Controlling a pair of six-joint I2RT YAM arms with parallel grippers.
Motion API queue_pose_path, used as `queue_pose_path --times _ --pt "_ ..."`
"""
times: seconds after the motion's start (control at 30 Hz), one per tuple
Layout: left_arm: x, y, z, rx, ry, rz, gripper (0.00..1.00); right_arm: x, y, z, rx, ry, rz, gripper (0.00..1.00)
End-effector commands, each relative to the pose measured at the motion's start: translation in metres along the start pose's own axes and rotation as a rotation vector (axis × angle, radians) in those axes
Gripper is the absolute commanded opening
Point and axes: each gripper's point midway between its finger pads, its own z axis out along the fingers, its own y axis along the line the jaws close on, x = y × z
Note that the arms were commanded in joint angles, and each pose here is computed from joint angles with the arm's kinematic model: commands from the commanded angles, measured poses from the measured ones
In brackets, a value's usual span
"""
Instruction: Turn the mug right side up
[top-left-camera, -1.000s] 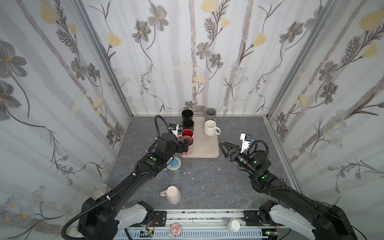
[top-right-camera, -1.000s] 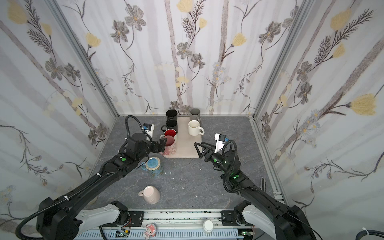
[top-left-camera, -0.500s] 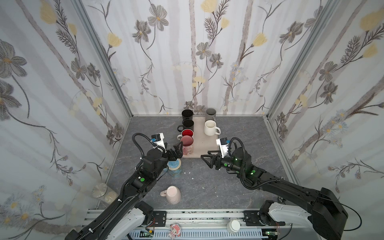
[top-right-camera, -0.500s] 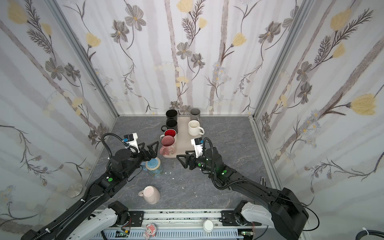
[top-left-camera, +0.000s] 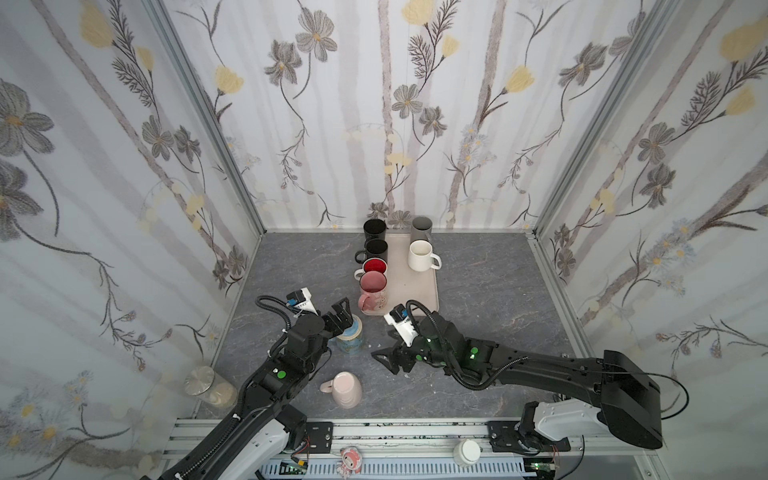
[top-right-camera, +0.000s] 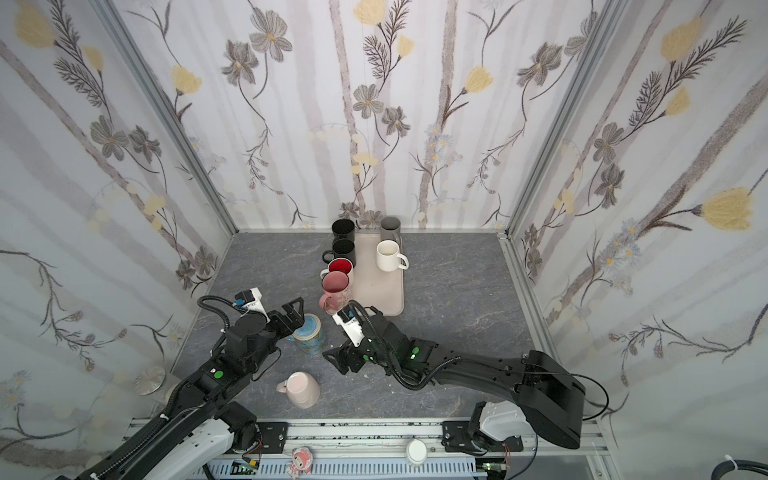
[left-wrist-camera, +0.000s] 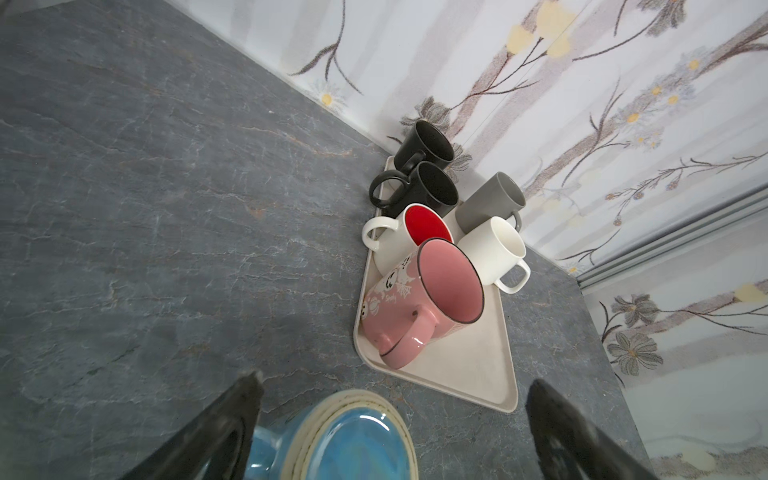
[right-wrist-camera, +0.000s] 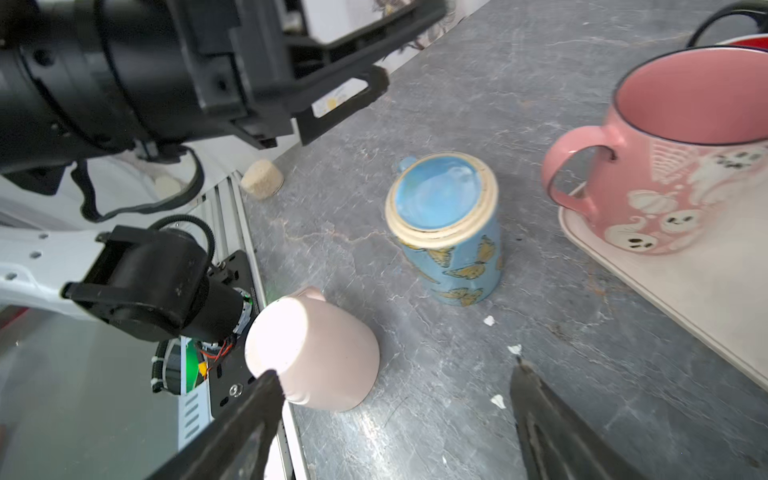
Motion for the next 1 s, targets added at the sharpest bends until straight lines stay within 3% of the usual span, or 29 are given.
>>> queue_pose_path --times 0.0,0.2,0.33,0.57,0.97 --pt "0.005 0.019 -0.007 -0.055 -0.005 -0.1 1.0 0.002 -0.008 0.003 0.076 0.016 -0.074 0.86" --pt "0.021 0.043 -0.02 -0.129 0.031 -0.224 1.0 0.005 0.003 0.009 0.027 0.029 -0.089 0.87" --pt "0.008 0.046 -0.029 -0.152 -0.013 -0.216 1.0 0.018 0.034 0.026 -0.024 0.079 -0.206 0.93" --pt "-0.019 0.045 -0.042 -0.176 -0.104 -0.202 1.0 0.025 0.071 0.062 -0.07 0.1 -0.372 0.95" --pt "-0.038 0.042 -0.055 -0.171 -0.162 -0.18 1.0 0.044 0.079 0.102 -0.054 0.14 -0.464 0.94"
